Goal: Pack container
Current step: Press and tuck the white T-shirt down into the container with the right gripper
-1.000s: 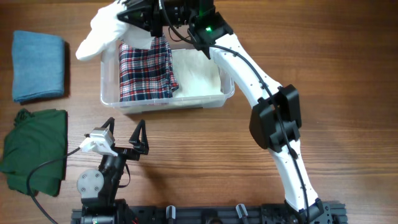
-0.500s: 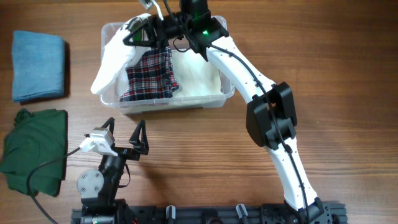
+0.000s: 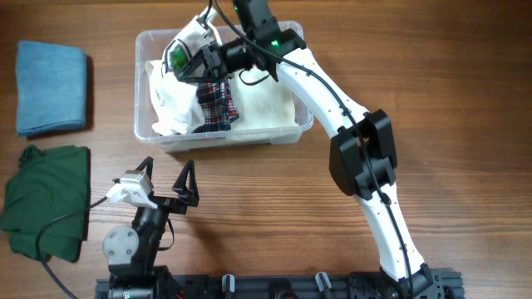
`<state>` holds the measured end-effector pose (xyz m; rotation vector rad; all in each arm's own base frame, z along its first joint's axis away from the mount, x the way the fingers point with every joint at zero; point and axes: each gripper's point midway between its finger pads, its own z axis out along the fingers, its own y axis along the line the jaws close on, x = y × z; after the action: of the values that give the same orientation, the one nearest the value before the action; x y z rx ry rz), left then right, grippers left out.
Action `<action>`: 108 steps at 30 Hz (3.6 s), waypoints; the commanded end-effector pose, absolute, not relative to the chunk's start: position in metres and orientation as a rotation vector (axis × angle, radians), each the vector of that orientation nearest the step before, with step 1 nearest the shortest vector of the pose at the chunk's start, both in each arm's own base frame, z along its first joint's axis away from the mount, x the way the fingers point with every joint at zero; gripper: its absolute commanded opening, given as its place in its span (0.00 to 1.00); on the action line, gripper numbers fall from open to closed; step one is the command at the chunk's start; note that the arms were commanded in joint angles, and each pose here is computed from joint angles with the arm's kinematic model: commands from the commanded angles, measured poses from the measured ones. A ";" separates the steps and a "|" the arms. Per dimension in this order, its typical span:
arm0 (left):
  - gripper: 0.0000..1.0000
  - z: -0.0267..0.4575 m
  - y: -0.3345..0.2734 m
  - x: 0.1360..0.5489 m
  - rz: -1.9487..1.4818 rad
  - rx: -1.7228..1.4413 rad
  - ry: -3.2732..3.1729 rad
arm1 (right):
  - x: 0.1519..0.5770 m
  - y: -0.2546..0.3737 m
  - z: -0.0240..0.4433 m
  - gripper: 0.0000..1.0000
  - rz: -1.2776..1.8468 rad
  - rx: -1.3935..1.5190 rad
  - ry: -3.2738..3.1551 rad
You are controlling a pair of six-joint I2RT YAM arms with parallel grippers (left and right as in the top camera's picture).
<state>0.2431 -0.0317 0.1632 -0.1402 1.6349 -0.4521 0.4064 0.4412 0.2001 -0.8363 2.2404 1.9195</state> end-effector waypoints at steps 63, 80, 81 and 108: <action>1.00 0.161 -0.032 0.243 -0.453 -0.139 1.643 | 0.405 0.427 0.183 0.52 0.489 -1.146 2.246; 1.00 0.161 -0.032 0.243 -0.453 -0.139 1.643 | 0.417 0.366 0.102 0.54 0.341 -0.871 2.662; 1.00 0.161 -0.032 0.243 -0.453 -0.139 1.643 | 0.414 0.369 0.102 0.55 0.364 -0.881 2.661; 1.00 0.161 -0.032 0.243 -0.453 -0.139 1.643 | 0.382 0.430 0.141 0.75 0.583 -0.962 2.516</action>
<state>0.2431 -0.0317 0.1633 -0.1398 1.6345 -0.4518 0.3694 0.4383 0.1218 -1.0228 2.5387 0.5576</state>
